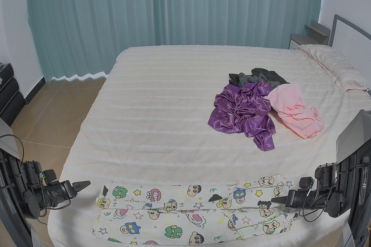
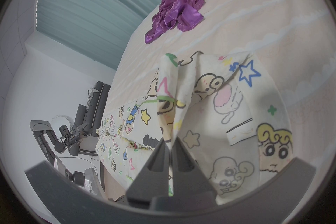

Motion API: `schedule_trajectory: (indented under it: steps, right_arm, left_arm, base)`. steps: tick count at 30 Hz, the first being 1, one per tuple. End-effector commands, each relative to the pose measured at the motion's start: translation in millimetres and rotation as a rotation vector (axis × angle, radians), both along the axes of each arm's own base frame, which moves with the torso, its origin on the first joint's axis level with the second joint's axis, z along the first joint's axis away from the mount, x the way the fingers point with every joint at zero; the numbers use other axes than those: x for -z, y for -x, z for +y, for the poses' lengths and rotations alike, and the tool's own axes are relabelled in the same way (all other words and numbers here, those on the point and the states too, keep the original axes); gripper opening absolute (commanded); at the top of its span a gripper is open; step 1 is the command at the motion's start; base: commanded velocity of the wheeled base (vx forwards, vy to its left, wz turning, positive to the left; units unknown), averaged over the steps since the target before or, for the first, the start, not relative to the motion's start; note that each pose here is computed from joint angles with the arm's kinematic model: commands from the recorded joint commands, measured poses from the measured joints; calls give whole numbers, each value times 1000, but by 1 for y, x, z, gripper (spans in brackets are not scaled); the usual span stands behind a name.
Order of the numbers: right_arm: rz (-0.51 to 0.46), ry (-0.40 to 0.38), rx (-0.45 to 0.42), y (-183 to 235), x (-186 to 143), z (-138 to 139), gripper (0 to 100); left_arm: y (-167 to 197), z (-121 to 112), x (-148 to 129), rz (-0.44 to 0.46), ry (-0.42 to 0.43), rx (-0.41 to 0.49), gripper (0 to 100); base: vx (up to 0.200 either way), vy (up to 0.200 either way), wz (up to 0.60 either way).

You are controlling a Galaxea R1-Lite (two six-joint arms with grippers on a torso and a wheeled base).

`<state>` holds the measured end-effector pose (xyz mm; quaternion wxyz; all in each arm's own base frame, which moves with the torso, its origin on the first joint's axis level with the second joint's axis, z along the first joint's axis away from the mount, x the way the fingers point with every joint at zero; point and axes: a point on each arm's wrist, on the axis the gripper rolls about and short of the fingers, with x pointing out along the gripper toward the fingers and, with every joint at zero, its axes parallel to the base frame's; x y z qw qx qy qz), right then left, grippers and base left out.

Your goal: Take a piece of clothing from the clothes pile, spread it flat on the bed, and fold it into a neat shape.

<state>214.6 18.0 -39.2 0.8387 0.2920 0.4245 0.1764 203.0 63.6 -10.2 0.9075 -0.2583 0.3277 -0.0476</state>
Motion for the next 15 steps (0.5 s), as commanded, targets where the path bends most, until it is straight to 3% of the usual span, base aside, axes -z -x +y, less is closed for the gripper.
schedule_trajectory:
  steps: [1, 6, 10, 15]
  right_arm:
    - [-4, 5, 35, 4, -7, -8, 0]
    - [45, 20, 19, 10, -8, -8, 0]
    - [83, 69, -44, 18, -5, -7, 0]
    - [91, 104, -38, 18, -2, -7, 0]
  left_arm:
    - [3, -5, -1, 9, 0, 16, 100]
    - [2, -9, 0, 12, 1, 39, 100]
    - [0, -15, 1, 19, -3, 63, 100]
    - [-3, -23, 2, 30, -48, 57, 100]
  base:
    - [0, 0, 0]
    - [0, 0, 0]
    - [0, 0, 0]
    - [0, 0, 0]
